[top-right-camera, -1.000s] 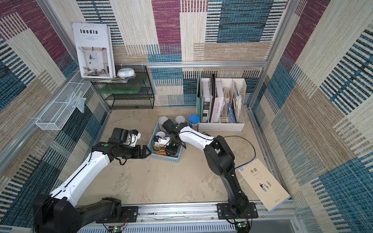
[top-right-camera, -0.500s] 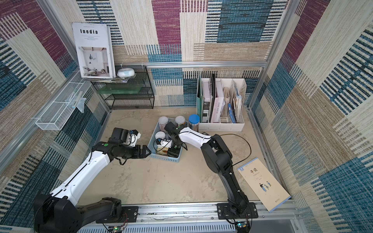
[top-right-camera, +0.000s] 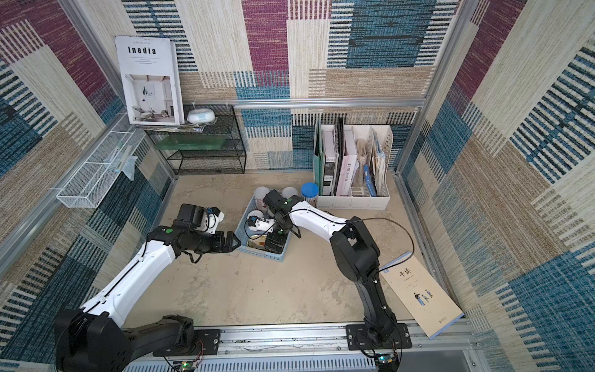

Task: Put the canned food in the basket
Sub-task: Place the canned food in the basket.

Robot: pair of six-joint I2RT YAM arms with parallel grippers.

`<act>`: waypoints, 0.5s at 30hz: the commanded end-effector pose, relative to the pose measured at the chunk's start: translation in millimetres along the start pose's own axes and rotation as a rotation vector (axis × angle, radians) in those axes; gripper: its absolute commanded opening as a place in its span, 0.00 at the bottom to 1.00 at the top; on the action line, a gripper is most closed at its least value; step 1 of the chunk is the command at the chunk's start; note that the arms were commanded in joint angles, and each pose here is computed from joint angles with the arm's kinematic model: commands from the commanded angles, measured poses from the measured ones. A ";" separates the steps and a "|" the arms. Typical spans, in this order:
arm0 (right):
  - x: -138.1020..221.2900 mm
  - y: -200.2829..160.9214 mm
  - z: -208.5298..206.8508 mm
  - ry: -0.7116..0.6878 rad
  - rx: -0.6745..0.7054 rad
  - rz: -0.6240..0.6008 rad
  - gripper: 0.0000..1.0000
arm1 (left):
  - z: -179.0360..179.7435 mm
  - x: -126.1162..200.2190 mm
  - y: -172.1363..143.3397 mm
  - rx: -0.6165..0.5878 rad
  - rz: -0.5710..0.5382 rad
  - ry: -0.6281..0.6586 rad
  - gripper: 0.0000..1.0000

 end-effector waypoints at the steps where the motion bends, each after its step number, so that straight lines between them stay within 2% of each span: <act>1: 13.4 -0.7 13.8 0.068 -0.011 -0.032 0.99 | 1.0 0.7 2.1 0.005 -0.005 0.007 0.99; 5: 35.1 -2.9 31.3 0.140 0.019 -0.095 0.98 | 4.5 5.4 5.7 0.011 -0.050 0.030 0.99; 7: 47.2 -3.4 39.6 0.156 0.007 -0.144 0.86 | 7.8 5.8 9.2 0.032 -0.077 0.014 0.98; 10: 67.6 -11.2 49.8 0.112 -0.049 -0.236 0.71 | 13.1 2.7 14.8 0.073 -0.065 0.024 0.89; 11: 72.7 -14.5 51.5 0.087 -0.090 -0.270 0.61 | 14.2 0.9 16.7 0.083 -0.063 0.027 0.83; 12: 77.3 -18.0 54.6 0.079 -0.118 -0.293 0.57 | 16.4 0.1 18.4 0.095 -0.068 0.037 0.74; 14: 87.6 -26.9 62.4 0.075 -0.180 -0.343 0.49 | 22.0 -0.8 22.9 0.128 -0.091 0.059 0.48; 15: 88.9 -31.6 64.7 0.067 -0.210 -0.361 0.42 | 22.9 -2.8 25.9 0.138 -0.105 0.057 0.42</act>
Point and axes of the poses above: each gripper's point midway between its finger pads, its own x axis back along the fingers, its own z axis along the line the jaws close on, y = z × x, the point moved 8 cm from there along x, back along the fingers, and after that the axes turned 7 degrees about -x, right-handed, at the moved point
